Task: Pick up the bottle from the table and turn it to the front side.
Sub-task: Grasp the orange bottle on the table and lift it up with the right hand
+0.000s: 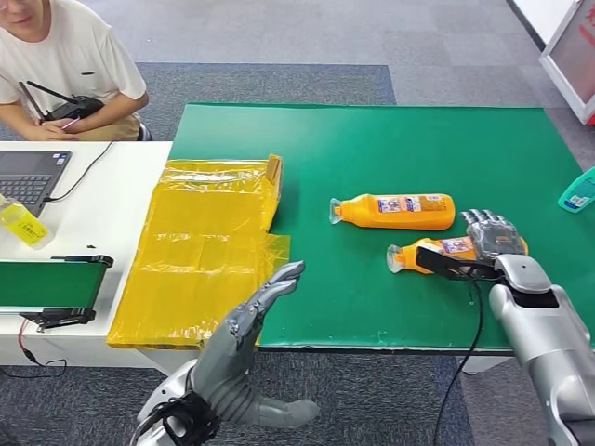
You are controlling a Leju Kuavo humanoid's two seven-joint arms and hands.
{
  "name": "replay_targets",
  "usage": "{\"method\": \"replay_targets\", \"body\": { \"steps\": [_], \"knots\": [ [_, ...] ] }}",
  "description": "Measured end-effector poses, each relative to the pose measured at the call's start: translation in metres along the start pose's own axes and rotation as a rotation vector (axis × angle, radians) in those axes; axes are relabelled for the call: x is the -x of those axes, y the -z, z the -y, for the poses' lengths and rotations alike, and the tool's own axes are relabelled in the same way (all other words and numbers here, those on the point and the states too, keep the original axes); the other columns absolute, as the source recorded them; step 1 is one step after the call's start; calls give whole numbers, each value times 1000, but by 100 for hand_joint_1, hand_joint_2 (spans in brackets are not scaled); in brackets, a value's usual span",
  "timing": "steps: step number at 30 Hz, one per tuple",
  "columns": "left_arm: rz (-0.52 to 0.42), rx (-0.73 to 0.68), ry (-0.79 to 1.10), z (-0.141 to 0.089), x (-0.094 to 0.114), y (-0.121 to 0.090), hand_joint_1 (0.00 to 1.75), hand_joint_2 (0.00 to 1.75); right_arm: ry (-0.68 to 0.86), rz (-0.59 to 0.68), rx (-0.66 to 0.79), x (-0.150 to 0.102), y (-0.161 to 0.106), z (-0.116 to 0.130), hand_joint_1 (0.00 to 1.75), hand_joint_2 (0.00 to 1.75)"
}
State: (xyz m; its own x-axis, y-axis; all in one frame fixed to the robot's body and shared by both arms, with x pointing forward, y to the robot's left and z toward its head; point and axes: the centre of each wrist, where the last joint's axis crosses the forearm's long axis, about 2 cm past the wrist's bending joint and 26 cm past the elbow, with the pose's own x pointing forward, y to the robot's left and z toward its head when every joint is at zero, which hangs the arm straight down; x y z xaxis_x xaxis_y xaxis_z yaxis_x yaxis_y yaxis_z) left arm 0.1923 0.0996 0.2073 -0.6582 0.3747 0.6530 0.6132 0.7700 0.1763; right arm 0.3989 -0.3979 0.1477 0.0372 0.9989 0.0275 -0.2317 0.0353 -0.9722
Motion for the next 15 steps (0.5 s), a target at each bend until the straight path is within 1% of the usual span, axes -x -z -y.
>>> {"method": "replay_targets", "body": {
  "steps": [4,7,10,15],
  "knots": [
    [2,-2,-15,0,0,0,0,175,-34,-11,-30,-1,4,-1,0,175],
    [-1,-6,-19,0,0,-2,0,175,-90,-15,-40,-4,6,-4,0,175],
    [-3,-17,-29,1,0,-5,0,175,-137,-1,-44,-10,6,-9,0,175],
    [-1,-26,-41,1,-1,-11,0,175,-191,32,-92,-22,7,-15,0,175]
  ]
}}
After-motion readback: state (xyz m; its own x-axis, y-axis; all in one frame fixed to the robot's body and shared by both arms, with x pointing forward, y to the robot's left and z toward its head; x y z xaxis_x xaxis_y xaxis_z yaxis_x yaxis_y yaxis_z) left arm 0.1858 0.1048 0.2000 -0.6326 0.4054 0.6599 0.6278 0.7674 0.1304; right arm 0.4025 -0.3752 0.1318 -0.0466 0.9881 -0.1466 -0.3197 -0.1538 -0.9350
